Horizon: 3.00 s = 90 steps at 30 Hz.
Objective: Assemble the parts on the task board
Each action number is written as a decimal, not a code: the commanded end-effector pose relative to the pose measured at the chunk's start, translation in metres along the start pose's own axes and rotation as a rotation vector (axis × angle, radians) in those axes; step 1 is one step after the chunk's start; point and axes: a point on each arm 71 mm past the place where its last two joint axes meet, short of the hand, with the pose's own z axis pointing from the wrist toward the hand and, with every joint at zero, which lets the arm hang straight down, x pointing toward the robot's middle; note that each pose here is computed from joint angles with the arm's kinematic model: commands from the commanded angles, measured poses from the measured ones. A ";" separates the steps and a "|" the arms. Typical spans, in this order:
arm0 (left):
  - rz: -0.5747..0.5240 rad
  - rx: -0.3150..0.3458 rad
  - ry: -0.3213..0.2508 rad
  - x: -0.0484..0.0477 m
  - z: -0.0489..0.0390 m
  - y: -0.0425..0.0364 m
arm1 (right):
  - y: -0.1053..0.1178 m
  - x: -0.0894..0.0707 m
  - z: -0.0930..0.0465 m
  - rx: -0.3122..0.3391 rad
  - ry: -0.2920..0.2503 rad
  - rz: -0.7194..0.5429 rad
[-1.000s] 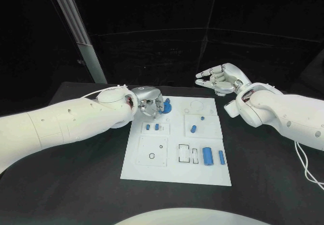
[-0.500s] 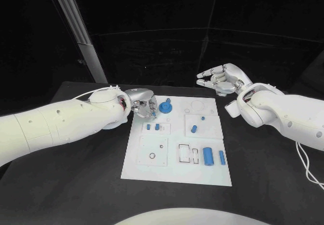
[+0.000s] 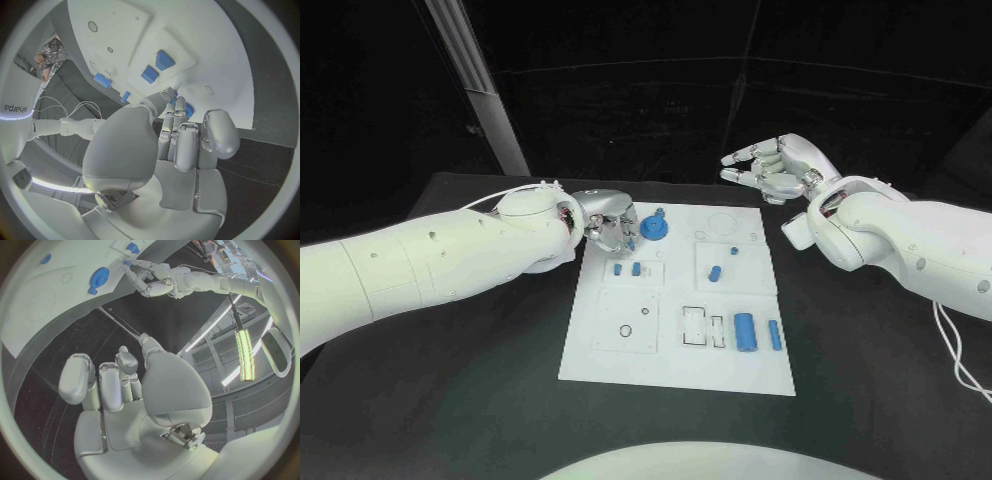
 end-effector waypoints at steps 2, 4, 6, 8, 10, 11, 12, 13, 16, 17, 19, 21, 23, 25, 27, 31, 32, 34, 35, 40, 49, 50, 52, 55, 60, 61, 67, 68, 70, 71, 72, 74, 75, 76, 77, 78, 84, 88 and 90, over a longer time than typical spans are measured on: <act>-0.005 -0.011 0.018 0.0007 0.0016 0.0000 | 0.002 0.000 0.001 -0.012 0.005 0.006; -0.005 -0.011 0.021 0.0010 0.0026 -0.0008 | 0.002 0.000 0.001 -0.012 0.005 0.006; -0.004 -0.012 0.025 0.0014 0.0035 -0.0014 | 0.002 0.001 0.001 -0.012 0.005 0.006; -0.004 -0.015 0.032 0.0020 0.0042 -0.0018 | 0.002 0.001 0.001 -0.012 0.006 0.006; -0.003 -0.019 0.039 0.0026 0.0048 -0.0021 | 0.002 0.001 0.001 -0.013 0.006 0.006; -0.003 -0.020 0.040 0.0027 0.0050 -0.0022 | 0.002 0.001 0.001 -0.013 0.006 0.006; -0.003 -0.021 0.042 0.0029 0.0052 -0.0023 | 0.002 0.001 0.001 -0.013 0.006 0.006; -0.003 -0.023 0.044 0.0031 0.0054 -0.0023 | 0.002 0.001 0.001 -0.013 0.006 0.006; -0.002 -0.028 0.052 0.0036 0.0058 -0.0023 | 0.002 0.001 0.001 -0.013 0.006 0.006; -0.002 -0.030 0.054 0.0038 0.0059 -0.0022 | 0.002 0.001 0.001 -0.013 0.006 0.006; -0.001 -0.034 0.060 0.0042 0.0060 -0.0019 | 0.003 0.001 0.001 -0.013 0.006 0.007; -0.001 -0.038 0.066 0.0046 0.0061 -0.0015 | 0.002 0.001 0.001 -0.013 0.006 0.007; -0.001 -0.039 0.071 0.0049 0.0061 -0.0013 | 0.002 0.001 0.001 -0.013 0.006 0.007; 0.000 -0.041 0.073 0.0051 0.0061 -0.0012 | 0.002 0.001 0.001 -0.013 0.006 0.006; 0.000 -0.041 0.074 0.0052 0.0062 -0.0013 | 0.002 0.001 0.001 -0.013 0.006 0.006; 0.000 -0.042 0.072 0.0051 0.0063 -0.0014 | 0.002 0.001 0.001 -0.013 0.006 0.006; 0.000 -0.042 0.071 0.0051 0.0064 -0.0013 | 0.002 0.001 0.001 -0.013 0.006 0.006; 0.000 -0.043 0.069 0.0049 0.0065 -0.0012 | 0.002 0.001 0.001 -0.013 0.006 0.006; 0.000 -0.043 0.068 0.0048 0.0066 -0.0012 | 0.002 0.001 0.001 -0.013 0.005 0.006; 0.000 -0.041 0.061 0.0044 0.0077 -0.0016 | 0.003 0.001 0.001 -0.013 0.005 0.006; 0.001 -0.039 0.057 0.0043 0.0098 -0.0030 | 0.003 0.001 0.001 -0.014 0.006 0.006; 0.001 -0.039 0.057 0.0043 0.0100 -0.0031 | 0.003 0.001 0.001 -0.014 0.006 0.007; 0.001 -0.039 0.058 0.0043 0.0104 -0.0030 | 0.003 0.001 0.001 -0.014 0.006 0.007; 0.001 -0.039 0.060 0.0044 0.0106 -0.0029 | 0.003 0.001 0.001 -0.014 0.006 0.007; 0.001 -0.038 0.064 0.0047 0.0109 -0.0031 | 0.003 0.001 0.001 -0.014 0.007 0.007; 0.001 -0.037 0.064 0.0048 0.0109 -0.0031 | 0.003 0.001 0.001 -0.014 0.007 0.007; 0.001 -0.040 0.066 0.0049 0.0107 -0.0024 | 0.003 0.001 0.001 -0.014 0.007 0.007; 0.001 -0.042 0.067 0.0049 0.0104 -0.0019 | 0.003 0.001 0.001 -0.013 0.007 0.007; 0.001 -0.043 0.069 0.0050 0.0101 -0.0015 | 0.002 0.001 0.001 -0.013 0.007 0.007; 0.001 -0.043 0.069 0.0050 0.0100 -0.0014 | 0.002 0.001 0.001 -0.013 0.007 0.006; 0.001 -0.043 0.069 0.0050 0.0098 -0.0013 | 0.002 0.001 0.001 -0.013 0.007 0.006; 0.001 -0.042 0.069 0.0050 0.0096 -0.0012 | 0.002 0.001 0.001 -0.013 0.006 0.006; 0.001 -0.041 0.068 0.0049 0.0095 -0.0012 | 0.002 0.001 0.001 -0.012 0.006 0.006; 0.001 -0.040 0.068 0.0049 0.0094 -0.0011 | 0.002 0.001 0.001 -0.012 0.006 0.006; 0.001 -0.040 0.067 0.0048 0.0093 -0.0009 | 0.002 0.001 0.001 -0.012 0.006 0.006; 0.001 -0.040 0.066 0.0047 0.0092 -0.0006 | 0.002 0.001 0.001 -0.012 0.006 0.006; -0.001 -0.042 0.058 0.0040 0.0079 0.0011 | 0.002 0.000 0.001 -0.012 0.006 0.006; -0.012 -0.044 0.052 0.0035 0.0072 0.0020 | 0.002 0.000 0.001 -0.012 0.006 0.006; -0.017 -0.044 0.047 0.0031 0.0069 0.0025 | 0.002 0.000 0.001 -0.011 0.006 0.005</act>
